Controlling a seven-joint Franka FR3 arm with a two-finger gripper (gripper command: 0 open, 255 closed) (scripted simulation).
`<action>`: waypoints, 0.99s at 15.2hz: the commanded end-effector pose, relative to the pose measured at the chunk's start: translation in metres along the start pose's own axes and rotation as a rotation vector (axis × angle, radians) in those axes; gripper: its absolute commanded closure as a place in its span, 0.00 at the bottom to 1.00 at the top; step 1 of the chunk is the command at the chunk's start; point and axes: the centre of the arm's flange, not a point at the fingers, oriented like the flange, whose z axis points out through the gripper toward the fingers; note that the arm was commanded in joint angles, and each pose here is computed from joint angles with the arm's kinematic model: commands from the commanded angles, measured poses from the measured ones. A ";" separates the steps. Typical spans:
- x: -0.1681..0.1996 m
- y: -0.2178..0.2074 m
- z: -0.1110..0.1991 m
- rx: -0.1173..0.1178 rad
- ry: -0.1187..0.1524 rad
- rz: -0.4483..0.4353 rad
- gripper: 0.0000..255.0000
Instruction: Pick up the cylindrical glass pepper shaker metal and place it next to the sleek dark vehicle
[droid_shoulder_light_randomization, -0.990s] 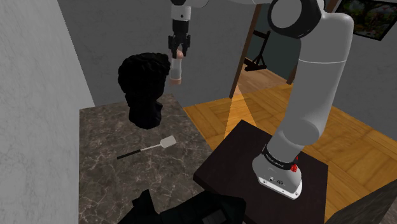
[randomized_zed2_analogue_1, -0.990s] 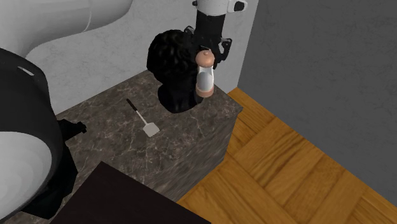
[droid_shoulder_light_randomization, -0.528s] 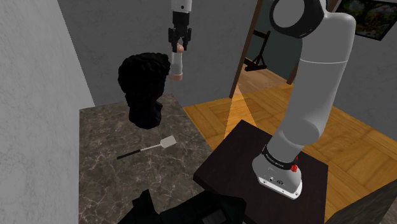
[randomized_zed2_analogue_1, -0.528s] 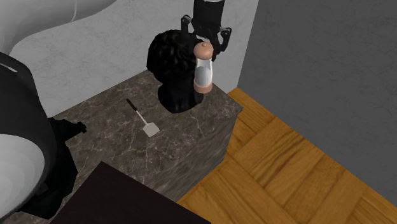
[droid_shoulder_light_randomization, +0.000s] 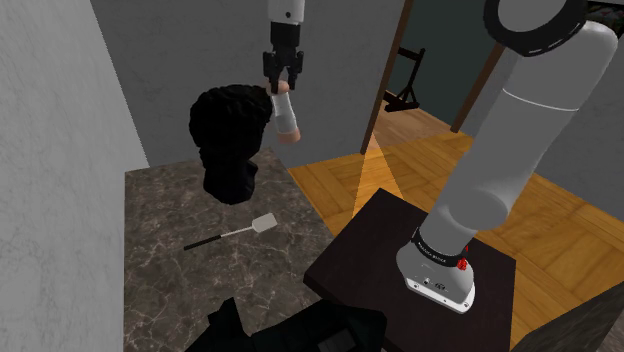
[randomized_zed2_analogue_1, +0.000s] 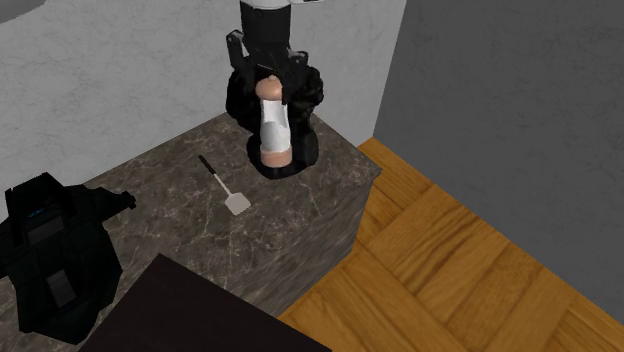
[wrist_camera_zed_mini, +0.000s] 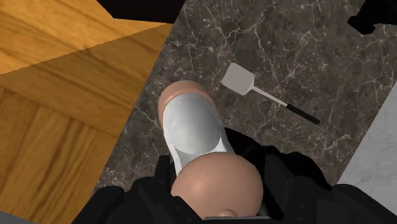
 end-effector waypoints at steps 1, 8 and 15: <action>-0.015 -0.020 0.005 0.000 0.000 0.001 1.00; -0.073 -0.091 0.014 0.000 0.000 0.001 1.00; -0.131 -0.163 0.024 0.000 0.000 0.001 1.00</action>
